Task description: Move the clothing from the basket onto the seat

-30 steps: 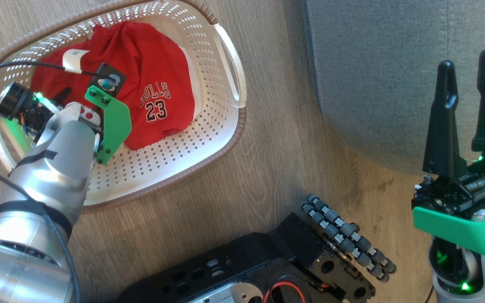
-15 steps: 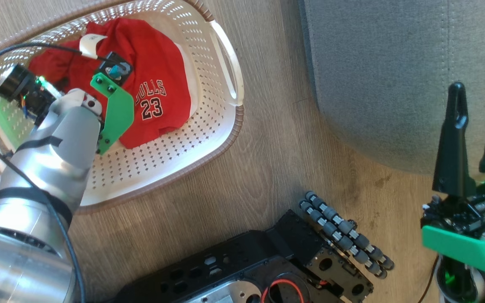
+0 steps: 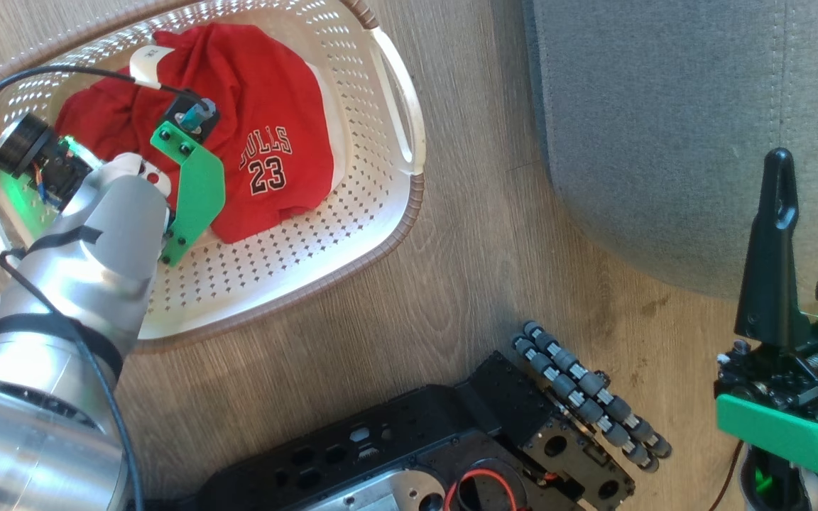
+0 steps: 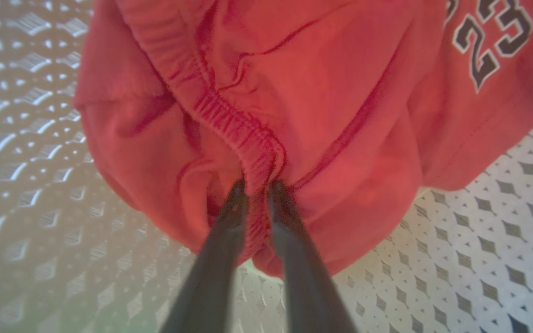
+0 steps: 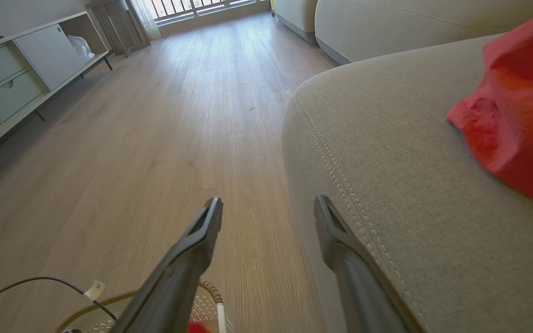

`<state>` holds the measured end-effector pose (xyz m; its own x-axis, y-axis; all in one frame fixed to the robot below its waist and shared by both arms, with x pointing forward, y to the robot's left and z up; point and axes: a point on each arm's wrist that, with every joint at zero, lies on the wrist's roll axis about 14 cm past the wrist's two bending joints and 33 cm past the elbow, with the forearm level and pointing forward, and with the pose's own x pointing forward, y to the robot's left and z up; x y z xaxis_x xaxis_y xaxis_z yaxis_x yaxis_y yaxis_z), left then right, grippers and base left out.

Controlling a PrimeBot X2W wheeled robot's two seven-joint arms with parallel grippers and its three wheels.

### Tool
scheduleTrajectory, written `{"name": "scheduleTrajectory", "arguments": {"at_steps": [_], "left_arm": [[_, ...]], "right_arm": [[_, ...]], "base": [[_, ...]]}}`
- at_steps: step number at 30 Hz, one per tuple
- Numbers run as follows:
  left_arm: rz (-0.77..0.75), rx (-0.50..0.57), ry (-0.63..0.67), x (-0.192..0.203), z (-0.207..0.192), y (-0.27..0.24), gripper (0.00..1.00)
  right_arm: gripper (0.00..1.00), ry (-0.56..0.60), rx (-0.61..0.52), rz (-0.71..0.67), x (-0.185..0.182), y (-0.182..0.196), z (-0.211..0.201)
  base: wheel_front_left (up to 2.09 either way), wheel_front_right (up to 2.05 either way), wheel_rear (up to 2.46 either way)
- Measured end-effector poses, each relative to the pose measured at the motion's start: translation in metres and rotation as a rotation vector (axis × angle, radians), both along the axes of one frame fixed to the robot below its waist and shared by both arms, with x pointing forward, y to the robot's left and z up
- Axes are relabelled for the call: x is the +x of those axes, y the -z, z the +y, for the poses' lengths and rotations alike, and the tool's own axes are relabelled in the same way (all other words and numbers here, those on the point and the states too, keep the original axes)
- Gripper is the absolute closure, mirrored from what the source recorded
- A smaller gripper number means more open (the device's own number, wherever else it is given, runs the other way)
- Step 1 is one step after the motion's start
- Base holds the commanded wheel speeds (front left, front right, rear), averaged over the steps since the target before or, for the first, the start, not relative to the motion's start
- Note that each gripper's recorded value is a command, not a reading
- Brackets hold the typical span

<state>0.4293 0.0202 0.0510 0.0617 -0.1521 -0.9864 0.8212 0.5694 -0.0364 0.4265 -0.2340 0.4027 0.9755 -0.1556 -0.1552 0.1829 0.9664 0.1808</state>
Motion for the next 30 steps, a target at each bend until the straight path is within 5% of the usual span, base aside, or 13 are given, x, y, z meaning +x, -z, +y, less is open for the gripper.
{"name": "scheduleTrajectory", "arguments": {"at_steps": [22, 30], "left_arm": [[-0.114, -0.067, -0.007, 0.031, -0.014, -0.029, 1.00], [-0.190, -0.199, -0.071, 0.039, -0.042, -0.070, 1.00]], "right_arm": [[0.00, -0.016, 0.008, -0.127, 0.019, -0.032, -0.001], [0.00, -0.051, -0.007, -0.240, 0.033, -0.068, 0.002]], "base": [[0.00, 0.00, 0.00], [0.00, 0.00, 0.00]]}}
